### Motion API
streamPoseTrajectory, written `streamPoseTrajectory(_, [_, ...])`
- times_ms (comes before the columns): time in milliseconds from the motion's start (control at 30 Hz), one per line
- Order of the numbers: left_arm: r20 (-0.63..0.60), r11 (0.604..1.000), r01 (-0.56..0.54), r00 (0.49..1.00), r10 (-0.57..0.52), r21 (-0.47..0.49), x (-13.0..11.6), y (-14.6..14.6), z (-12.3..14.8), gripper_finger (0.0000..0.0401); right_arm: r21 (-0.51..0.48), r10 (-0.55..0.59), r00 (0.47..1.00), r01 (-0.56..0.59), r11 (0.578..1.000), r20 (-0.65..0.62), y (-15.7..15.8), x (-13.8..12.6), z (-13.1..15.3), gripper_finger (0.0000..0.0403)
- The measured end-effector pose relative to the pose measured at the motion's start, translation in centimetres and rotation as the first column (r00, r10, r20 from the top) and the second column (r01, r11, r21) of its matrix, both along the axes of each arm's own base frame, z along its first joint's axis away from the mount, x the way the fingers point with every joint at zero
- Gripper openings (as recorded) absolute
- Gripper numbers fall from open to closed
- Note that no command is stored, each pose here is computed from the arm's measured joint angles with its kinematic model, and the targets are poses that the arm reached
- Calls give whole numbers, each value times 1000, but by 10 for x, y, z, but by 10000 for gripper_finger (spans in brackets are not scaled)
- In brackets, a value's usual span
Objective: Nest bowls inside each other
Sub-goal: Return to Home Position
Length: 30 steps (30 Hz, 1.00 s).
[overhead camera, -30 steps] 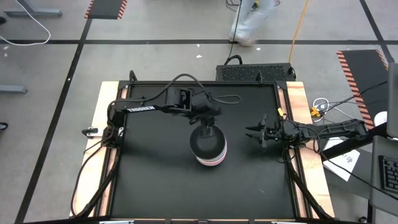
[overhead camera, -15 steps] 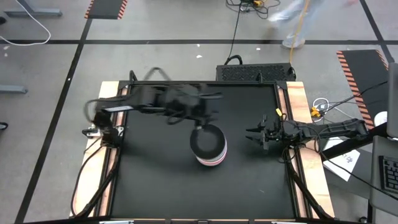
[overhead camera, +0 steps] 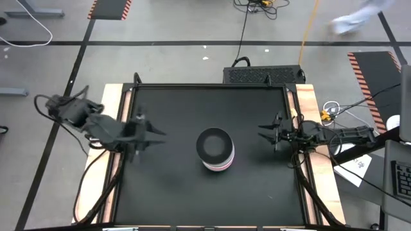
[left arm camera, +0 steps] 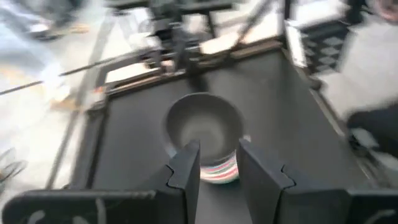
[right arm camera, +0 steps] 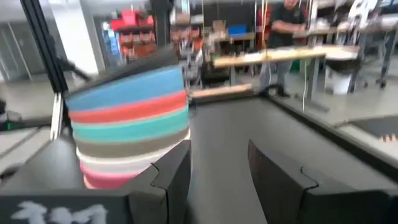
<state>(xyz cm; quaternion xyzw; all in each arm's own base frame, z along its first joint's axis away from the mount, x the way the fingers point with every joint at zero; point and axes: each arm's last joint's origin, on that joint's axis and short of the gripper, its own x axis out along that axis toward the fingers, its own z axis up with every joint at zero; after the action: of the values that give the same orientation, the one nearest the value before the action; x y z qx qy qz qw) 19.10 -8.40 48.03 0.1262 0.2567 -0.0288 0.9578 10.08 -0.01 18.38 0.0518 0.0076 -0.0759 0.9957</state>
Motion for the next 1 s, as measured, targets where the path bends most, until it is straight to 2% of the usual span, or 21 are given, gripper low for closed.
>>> streamPoseTrajectory(67, [46,997,-72,996,72,-8,-20,6,-13,108,2,-10,999,10,1000,42,-1,-1,-1,150])
streamPoseTrajectory(133, [91,995,-94,991,95,-17,-38,11,-29,108,7,-17,999,16,1000,49,-2,-2,-6,150])
streamPoseTrajectory(267, [179,988,-79,978,103,-136,-66,19,-63,108,49,-15,997,11,999,81,-2,-3,-10,150])
streamPoseTrajectory(367, [215,984,-53,972,90,-170,-77,21,-93,108,102,-18,996,9,995,85,-2,-4,-12,150])
streamPoseTrajectory(567, [259,973,-51,960,110,-226,-77,18,-139,108,136,-19,992,2,991,123,-2,-4,-8,150])
streamPoseTrajectory(733, [198,974,-82,972,126,-213,-73,14,-172,108,142,-21,995,7,990,102,-2,-3,-10,150])
streamPoseTrajectory(867, [168,969,-142,970,177,-204,-72,14,-204,108,157,-22,996,8,988,90,-2,-3,-12,150])
streamPoseTrajectory(1000, [225,965,-96,962,153,-244,-74,13,-228,108,158,-23,996,9,987,85,-2,-3,-12,150])
